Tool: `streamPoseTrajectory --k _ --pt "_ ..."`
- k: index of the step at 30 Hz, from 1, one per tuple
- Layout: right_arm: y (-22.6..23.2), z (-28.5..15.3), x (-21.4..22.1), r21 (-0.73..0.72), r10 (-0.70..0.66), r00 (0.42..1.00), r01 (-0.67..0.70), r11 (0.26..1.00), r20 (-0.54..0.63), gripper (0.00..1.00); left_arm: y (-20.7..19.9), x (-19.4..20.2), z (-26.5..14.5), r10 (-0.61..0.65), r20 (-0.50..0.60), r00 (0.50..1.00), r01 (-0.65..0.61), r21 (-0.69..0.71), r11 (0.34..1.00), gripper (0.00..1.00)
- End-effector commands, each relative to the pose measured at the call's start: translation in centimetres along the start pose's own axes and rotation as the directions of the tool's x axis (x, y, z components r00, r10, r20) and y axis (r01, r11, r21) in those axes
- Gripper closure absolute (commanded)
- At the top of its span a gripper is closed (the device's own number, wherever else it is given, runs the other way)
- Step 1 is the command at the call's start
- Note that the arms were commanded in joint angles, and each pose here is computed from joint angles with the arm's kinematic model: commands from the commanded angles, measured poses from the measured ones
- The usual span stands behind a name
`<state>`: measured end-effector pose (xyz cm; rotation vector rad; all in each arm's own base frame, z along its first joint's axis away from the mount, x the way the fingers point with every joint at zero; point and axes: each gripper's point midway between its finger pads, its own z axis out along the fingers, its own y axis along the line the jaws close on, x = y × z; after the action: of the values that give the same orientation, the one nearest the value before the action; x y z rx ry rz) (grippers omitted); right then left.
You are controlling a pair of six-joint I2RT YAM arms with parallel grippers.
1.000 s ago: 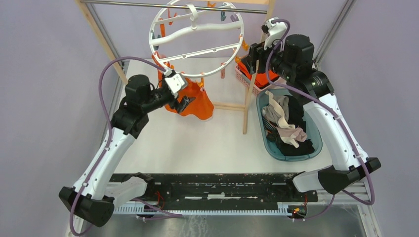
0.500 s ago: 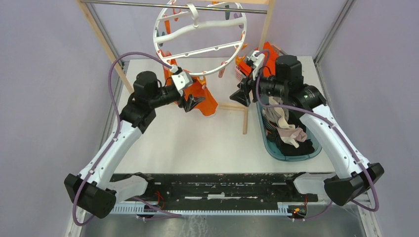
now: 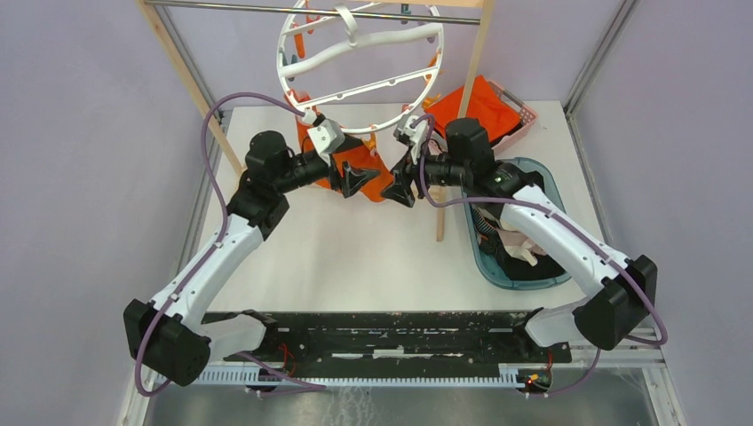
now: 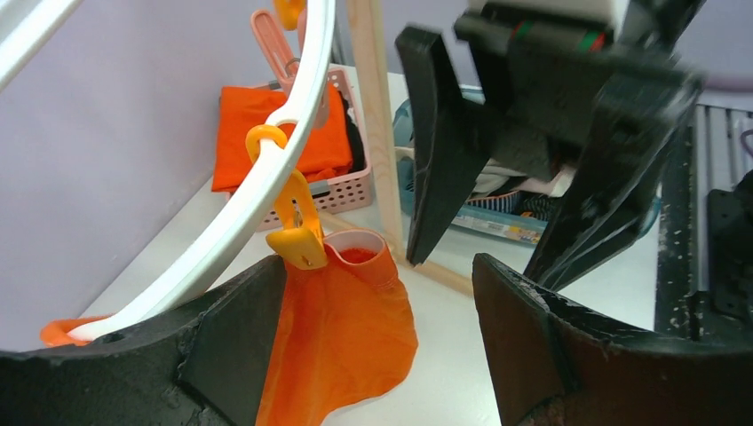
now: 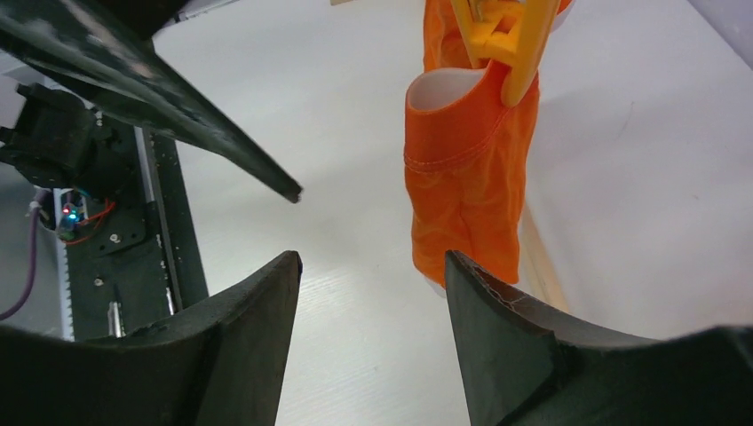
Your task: Remove the underwear clipped to the hanger
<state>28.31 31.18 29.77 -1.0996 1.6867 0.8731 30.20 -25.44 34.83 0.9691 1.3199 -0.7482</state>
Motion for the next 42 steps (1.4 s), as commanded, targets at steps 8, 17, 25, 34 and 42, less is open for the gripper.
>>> streamPoseTrajectory --k 8,17,25,34,42 --pt "-3.4 2.3 -3.2 0.155 -0.065 0.979 0.035 0.987 0.195 0.34 -2.5 -3.9 -0.5 -0.033 0.135 0.99 0.019 0.102 0.995 0.16" --pt "-1.9 2.5 -2.8 0.073 -0.075 0.98 0.063 0.995 0.185 0.86 -2.1 -3.6 -1.8 -0.023 0.144 0.989 0.021 0.015 1.0 0.14" --pt "0.3 1.1 -3.6 0.001 -0.045 0.976 0.046 0.999 0.213 0.95 -0.9 -3.9 -3.5 0.009 0.139 0.99 0.008 -0.122 0.993 0.12" --pt "4.5 -2.4 -5.6 -0.118 -0.086 0.963 0.119 0.986 0.254 0.98 -3.3 -0.1 -5.9 0.407 -0.063 0.911 -0.403 0.059 0.913 0.12" --pt "5.9 -3.0 -6.8 -0.201 -0.054 0.963 0.11 0.973 0.263 0.99 -3.0 0.3 -4.3 0.498 -0.04 0.867 -0.488 0.14 0.862 0.1"
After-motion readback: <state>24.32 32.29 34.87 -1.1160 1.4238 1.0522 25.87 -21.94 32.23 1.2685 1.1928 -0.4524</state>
